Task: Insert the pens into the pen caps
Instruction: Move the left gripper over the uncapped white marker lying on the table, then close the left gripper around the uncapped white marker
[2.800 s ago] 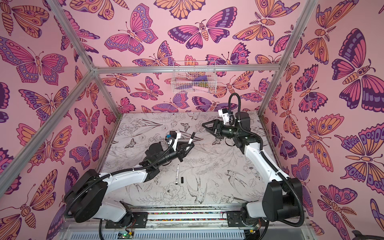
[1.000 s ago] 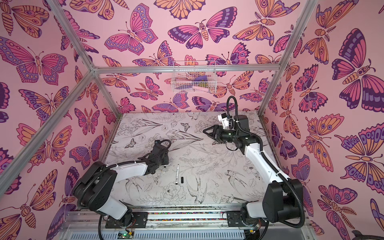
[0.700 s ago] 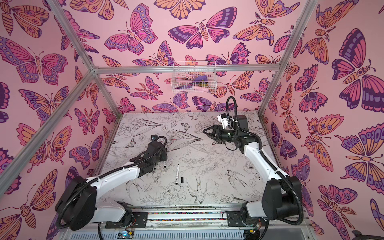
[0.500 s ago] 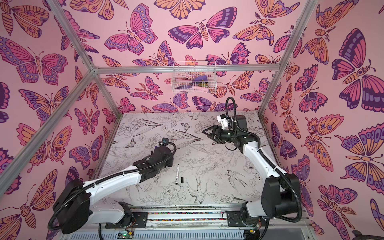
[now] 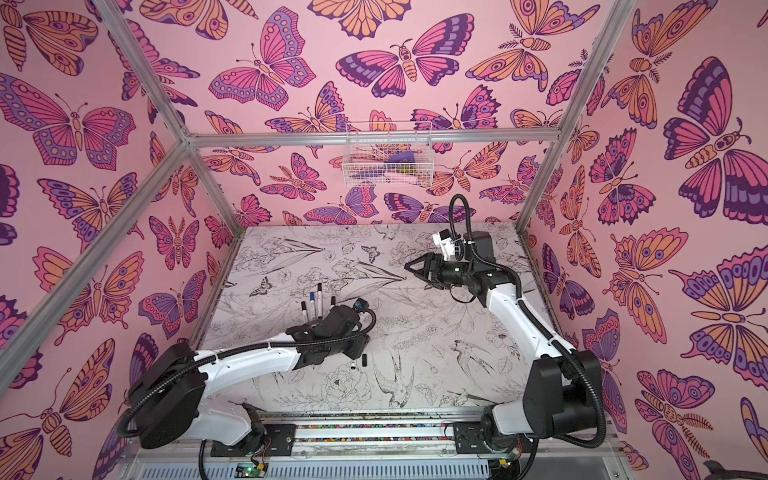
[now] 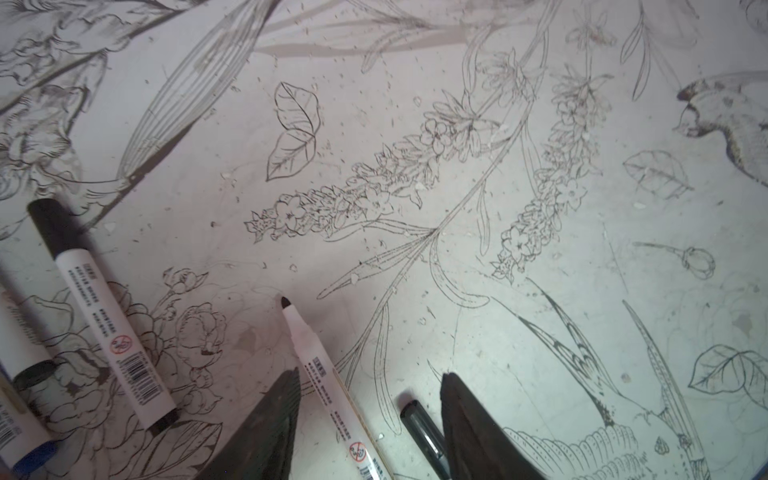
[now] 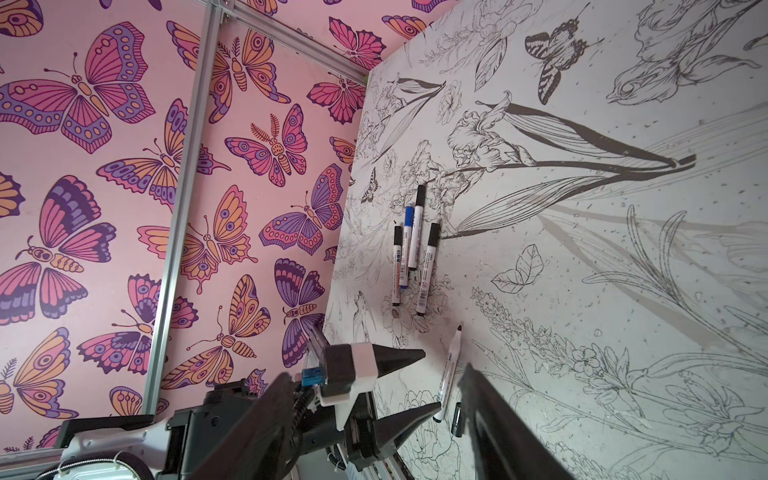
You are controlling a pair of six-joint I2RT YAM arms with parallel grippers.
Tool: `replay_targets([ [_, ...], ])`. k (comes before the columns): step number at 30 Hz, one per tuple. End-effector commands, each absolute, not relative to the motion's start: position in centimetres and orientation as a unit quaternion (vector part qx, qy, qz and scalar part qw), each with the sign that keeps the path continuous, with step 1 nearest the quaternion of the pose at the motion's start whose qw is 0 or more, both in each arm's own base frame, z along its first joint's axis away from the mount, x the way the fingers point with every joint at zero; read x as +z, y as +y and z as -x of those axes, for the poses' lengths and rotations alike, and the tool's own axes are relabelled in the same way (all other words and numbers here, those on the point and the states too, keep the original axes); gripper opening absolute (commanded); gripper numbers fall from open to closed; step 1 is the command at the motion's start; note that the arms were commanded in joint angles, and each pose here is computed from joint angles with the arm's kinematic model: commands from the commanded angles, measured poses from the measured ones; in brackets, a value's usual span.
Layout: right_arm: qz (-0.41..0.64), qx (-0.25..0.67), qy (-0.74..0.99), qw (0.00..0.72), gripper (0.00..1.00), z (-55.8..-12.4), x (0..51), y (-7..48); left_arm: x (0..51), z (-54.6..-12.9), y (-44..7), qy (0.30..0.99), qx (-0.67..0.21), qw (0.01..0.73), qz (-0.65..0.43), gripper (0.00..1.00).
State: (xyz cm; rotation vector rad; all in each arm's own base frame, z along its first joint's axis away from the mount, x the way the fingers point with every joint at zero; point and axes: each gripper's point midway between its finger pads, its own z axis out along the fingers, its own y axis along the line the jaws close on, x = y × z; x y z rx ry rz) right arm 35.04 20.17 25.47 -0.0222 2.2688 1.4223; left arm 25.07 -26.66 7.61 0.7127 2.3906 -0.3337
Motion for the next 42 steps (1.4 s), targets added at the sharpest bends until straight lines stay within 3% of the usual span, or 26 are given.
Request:
replay_targets([
  [1, 0.027, 0.514, 0.820, 0.250, 0.66, -35.1, 27.4, 20.4, 6.6, -24.1, -25.6, 0.908, -0.111, 0.295, -0.277, 0.58],
  [8, 0.043, 0.499, 0.828, 0.253, 0.67, -34.2, 27.5, 20.1, 5.4, -23.1, -22.7, 0.921, -0.078, 0.293, -0.244, 0.59],
  [28, 0.055, 0.483, 0.832, 0.266, 0.67, -33.6, 27.5, 19.7, 2.9, -21.8, -21.4, 0.940, -0.040, 0.240, -0.241, 0.58],
  [42, 0.053, 0.482, 0.834, 0.262, 0.67, -33.7, 27.3, 19.8, 3.3, -22.3, -23.7, 0.930, -0.050, 0.233, -0.279, 0.59],
])
